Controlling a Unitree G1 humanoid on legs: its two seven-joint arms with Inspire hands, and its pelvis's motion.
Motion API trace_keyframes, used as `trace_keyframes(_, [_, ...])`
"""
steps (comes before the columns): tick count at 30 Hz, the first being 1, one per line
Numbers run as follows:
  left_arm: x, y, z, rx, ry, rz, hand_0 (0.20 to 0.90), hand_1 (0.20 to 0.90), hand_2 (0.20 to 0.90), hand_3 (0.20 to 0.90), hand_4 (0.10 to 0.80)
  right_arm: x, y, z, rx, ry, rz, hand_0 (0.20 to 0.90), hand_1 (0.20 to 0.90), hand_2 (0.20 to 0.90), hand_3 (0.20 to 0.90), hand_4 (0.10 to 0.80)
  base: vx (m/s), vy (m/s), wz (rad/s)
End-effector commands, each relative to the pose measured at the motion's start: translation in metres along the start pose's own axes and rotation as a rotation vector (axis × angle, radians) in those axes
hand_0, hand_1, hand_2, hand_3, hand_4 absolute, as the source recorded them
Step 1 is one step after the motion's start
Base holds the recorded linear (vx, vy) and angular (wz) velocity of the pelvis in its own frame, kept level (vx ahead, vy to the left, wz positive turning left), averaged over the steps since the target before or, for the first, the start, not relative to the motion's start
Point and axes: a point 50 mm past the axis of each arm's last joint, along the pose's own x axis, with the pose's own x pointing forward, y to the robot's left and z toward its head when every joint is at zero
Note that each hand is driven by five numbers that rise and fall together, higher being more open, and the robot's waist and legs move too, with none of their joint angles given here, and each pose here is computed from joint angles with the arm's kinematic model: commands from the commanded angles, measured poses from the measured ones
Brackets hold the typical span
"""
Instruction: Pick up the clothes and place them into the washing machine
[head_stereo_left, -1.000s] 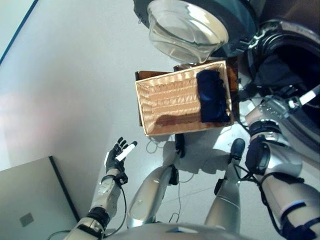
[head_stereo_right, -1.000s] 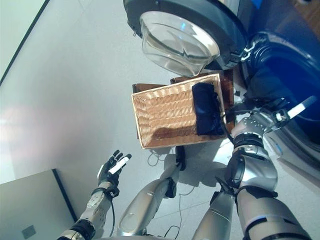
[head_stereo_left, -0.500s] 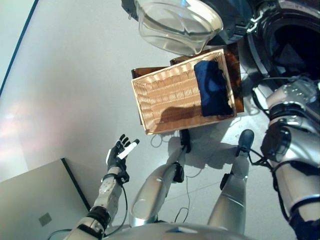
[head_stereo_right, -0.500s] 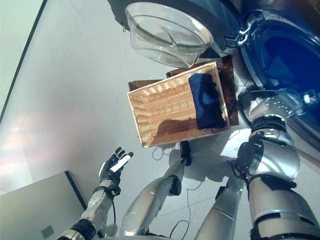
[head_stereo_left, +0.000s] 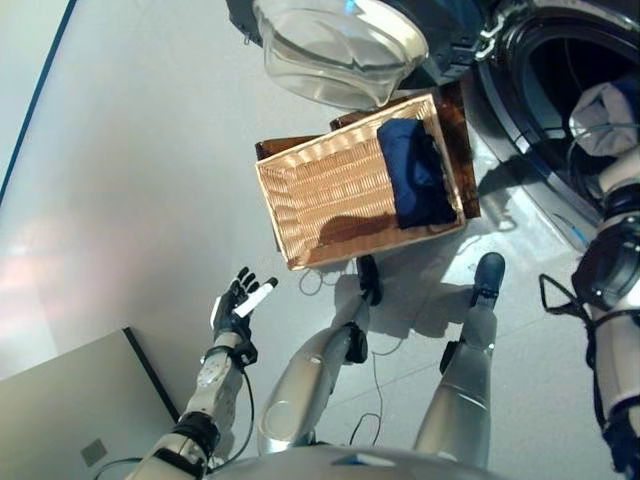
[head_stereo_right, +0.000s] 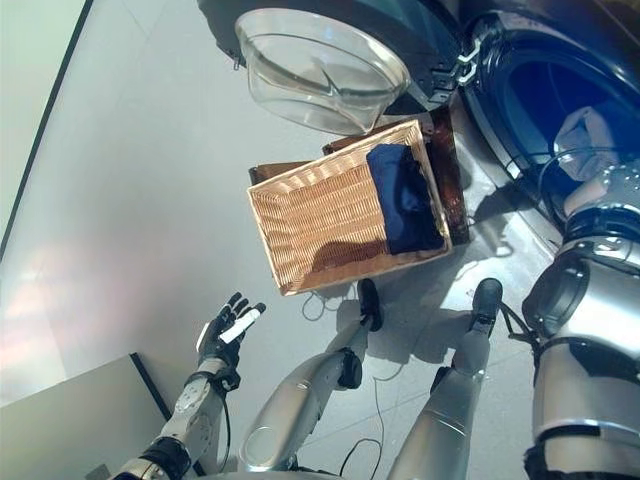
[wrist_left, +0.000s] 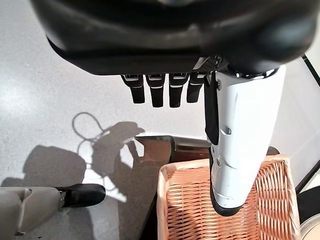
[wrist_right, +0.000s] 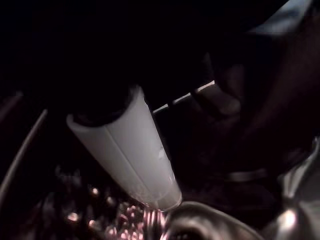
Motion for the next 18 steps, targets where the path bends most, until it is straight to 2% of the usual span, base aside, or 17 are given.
trace_keyframes(1, [-0.007, 0.047, 0.011, 0.060, -0.054, 0.157, 0.900, 0.900, 0.900, 0.900, 0.800, -0.003, 0.099, 0.058, -0.026, -0.249, 0.365, 0.200, 0.200, 0.200, 0.200, 0.300, 0.000, 0.000, 0.00])
trace_keyframes(10, [-0.005, 0.044, 0.024, 0.081, -0.104, 0.120, 0.900, 0.900, 0.900, 0.900, 0.800, -0.011, 0.114, 0.034, -0.222, -0.176, 0.387, 0.200, 0.200, 0.200, 0.200, 0.300, -0.005, -0.020, -0.07])
trace_keyframes(18, [-0.003, 0.040, 0.036, 0.059, -0.157, 0.096, 0.900, 0.900, 0.900, 0.900, 0.800, -0.019, 0.118, 0.019, -0.225, -0.128, 0.425, 0.200, 0.200, 0.200, 0.200, 0.300, -0.021, -0.037, -0.05])
